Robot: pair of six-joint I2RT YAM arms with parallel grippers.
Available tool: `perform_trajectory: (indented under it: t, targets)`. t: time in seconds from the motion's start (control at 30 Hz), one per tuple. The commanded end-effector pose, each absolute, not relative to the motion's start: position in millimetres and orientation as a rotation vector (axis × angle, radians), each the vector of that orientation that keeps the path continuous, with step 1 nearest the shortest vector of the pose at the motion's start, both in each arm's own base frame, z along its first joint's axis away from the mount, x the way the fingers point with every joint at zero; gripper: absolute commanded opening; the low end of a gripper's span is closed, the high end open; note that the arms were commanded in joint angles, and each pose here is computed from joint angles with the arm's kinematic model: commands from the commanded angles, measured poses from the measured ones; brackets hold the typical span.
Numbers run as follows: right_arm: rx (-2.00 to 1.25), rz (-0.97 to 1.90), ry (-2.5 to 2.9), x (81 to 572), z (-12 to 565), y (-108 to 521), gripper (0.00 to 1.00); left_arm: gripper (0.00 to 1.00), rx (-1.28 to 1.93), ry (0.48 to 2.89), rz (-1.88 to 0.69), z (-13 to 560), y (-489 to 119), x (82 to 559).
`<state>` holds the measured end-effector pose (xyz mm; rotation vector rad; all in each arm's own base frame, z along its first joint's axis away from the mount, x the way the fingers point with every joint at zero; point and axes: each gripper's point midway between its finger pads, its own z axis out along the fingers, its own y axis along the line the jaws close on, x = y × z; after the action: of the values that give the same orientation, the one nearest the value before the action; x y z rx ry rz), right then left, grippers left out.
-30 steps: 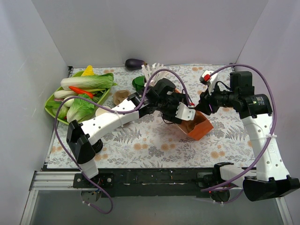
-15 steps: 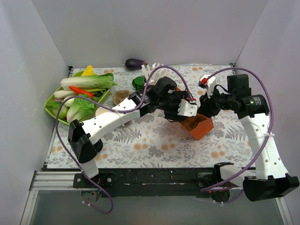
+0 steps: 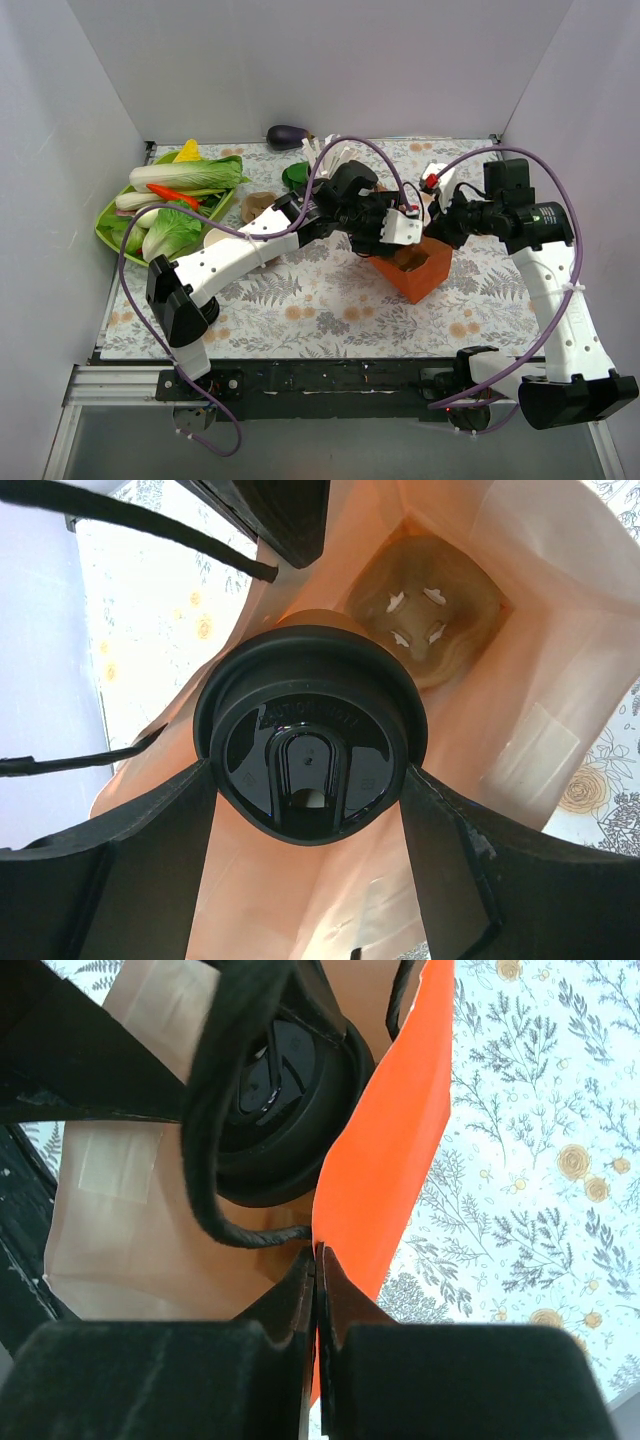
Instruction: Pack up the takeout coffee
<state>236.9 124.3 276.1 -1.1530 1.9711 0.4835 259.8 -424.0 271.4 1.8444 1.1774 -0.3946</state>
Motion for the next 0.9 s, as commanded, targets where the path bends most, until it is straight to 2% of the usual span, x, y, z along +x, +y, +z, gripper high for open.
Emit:
perform_trajectory:
  t: [0.0,0.37,0.57,0.87]
  targets:
    - [-1.26,0.531,1.839,222.8,289.4,136.9,0.03,0.0,1.81,1.069,-0.393,305.3,-429.8,256.1]
    - [-1.321,0.365,1.694,234.3,300.1,129.5,0.02,0.0,1.899,0.995,-0.365,311.5,-416.9,245.0]
    - [-1.425,0.382,1.597,234.7,294.2,137.9,0.03,0.0,1.903,1.015,-0.38,320.1,-419.7,241.1]
    - [-1.478,0.444,1.54,233.9,290.1,151.3,0.04,0.0,1.949,0.954,-0.239,301.4,-408.1,249.3]
